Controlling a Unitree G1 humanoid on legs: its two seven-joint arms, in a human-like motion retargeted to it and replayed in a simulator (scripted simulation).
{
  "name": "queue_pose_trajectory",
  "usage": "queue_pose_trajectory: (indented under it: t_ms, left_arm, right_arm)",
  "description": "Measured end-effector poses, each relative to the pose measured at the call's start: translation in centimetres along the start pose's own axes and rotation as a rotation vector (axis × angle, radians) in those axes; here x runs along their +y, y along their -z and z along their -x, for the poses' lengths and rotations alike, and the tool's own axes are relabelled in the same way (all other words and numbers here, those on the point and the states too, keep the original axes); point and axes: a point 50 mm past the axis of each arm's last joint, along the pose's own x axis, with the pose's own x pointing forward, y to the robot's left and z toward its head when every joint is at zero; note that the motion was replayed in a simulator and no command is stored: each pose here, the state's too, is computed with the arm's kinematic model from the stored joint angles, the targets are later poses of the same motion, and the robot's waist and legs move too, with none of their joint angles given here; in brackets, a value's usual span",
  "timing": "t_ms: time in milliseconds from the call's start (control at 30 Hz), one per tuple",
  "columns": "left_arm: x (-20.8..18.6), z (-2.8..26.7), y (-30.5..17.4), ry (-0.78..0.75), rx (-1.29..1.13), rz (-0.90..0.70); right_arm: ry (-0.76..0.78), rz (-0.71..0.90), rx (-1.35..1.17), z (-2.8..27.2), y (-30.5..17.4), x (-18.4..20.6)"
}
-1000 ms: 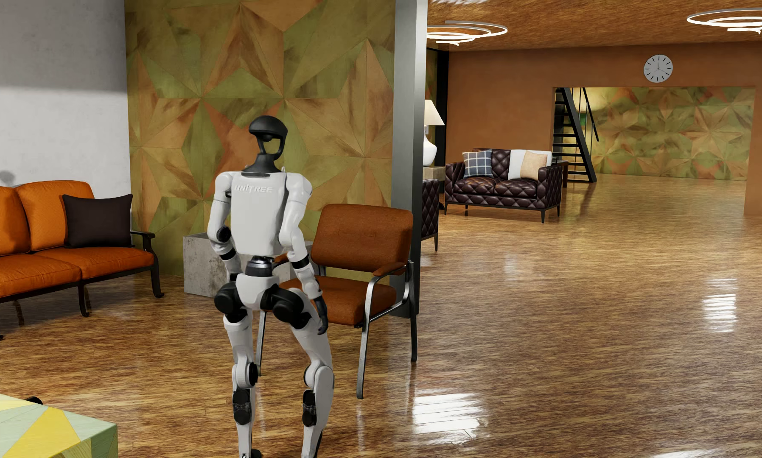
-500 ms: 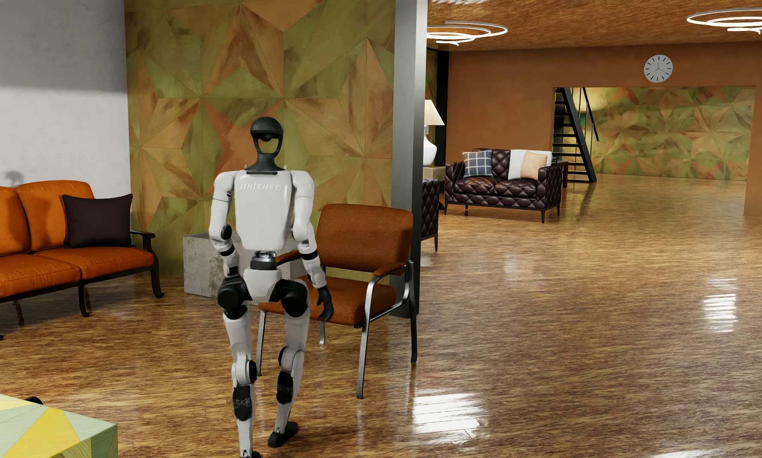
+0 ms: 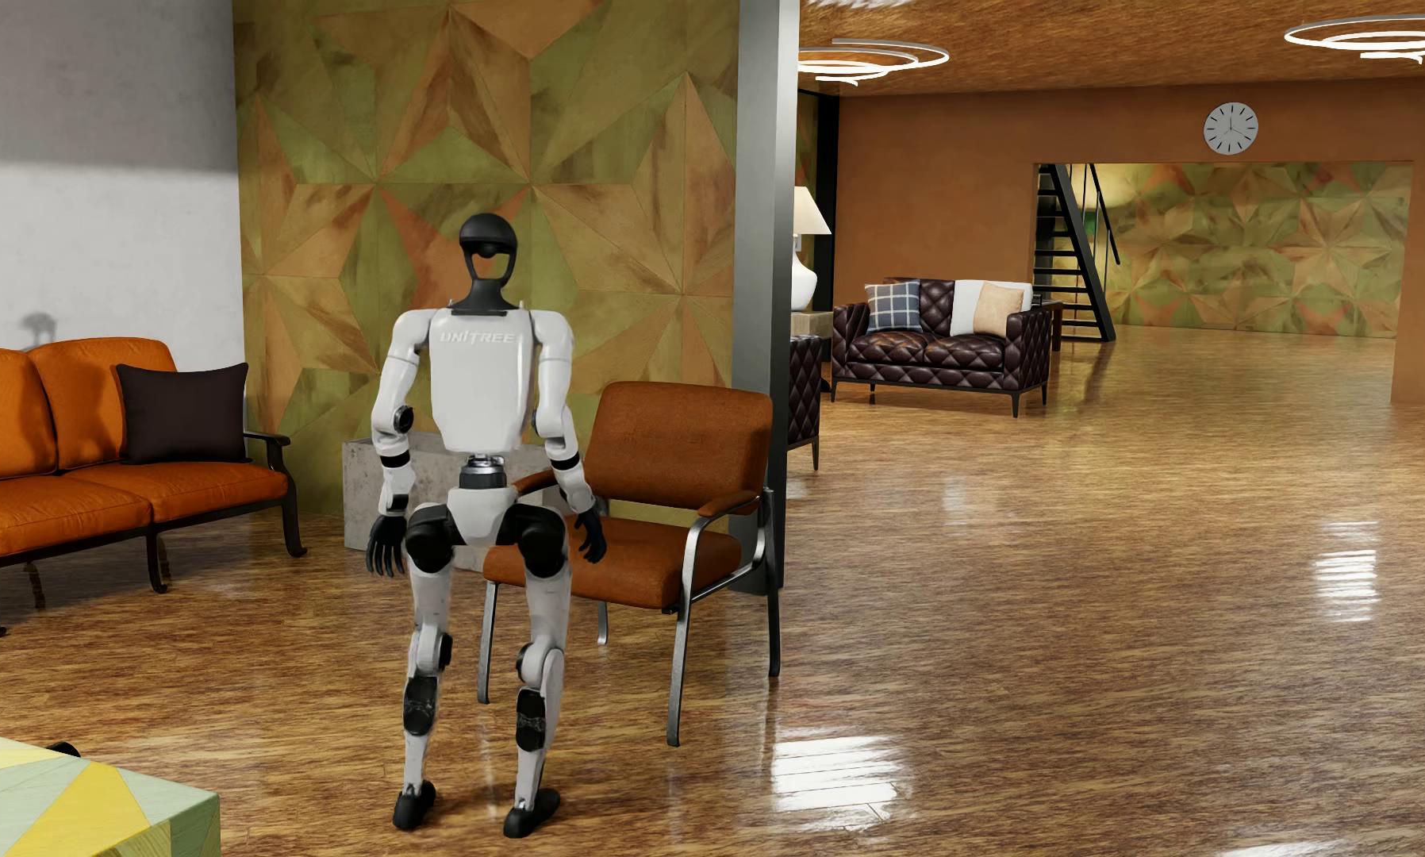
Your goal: Walk to the officechair
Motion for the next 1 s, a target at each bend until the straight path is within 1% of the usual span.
queue_pose_trajectory:
  t_ms: [67,200,333,433,533,667,733,867,1000]
  left_arm:
    - [-0.2,0.1,-0.8,-0.012,-0.020,0.019]
    - [0.0,0.1,-3.0,-0.017,-0.077,-0.017]
    - [2.1,0.1,-5.1,-0.095,-0.143,-0.024]
    - [4.0,-0.1,-5.6,-0.142,-0.156,-0.039]
    - [6.1,-0.4,-5.6,-0.173,-0.140,-0.112]
    - [8.6,-0.6,-5.9,-0.216,-0.119,-0.235]
    - [9.4,-0.4,-6.8,-0.261,-0.143,-0.223]
    - [9.4,0.3,-8.9,-0.303,-0.251,-0.161]
    - [7.7,0.7,-9.4,-0.277,-0.316,-0.147]
  right_arm:
    - [-0.013,0.010,0.031,-0.1,0.3,0.2]
    - [-0.014,-0.013,0.158,0.1,2.3,0.6]
    - [-0.074,0.008,0.218,0.8,4.2,1.4]
    - [-0.067,-0.049,0.248,1.1,4.7,1.5]
    - [-0.047,-0.090,0.259,1.3,5.0,1.4]
    - [-0.070,-0.040,0.289,1.5,6.2,1.2]
    - [-0.069,-0.023,0.313,1.7,7.0,0.8]
    - [-0.080,0.012,0.338,1.9,7.8,0.4]
    - [-0.104,0.033,0.277,1.4,6.4,0.6]
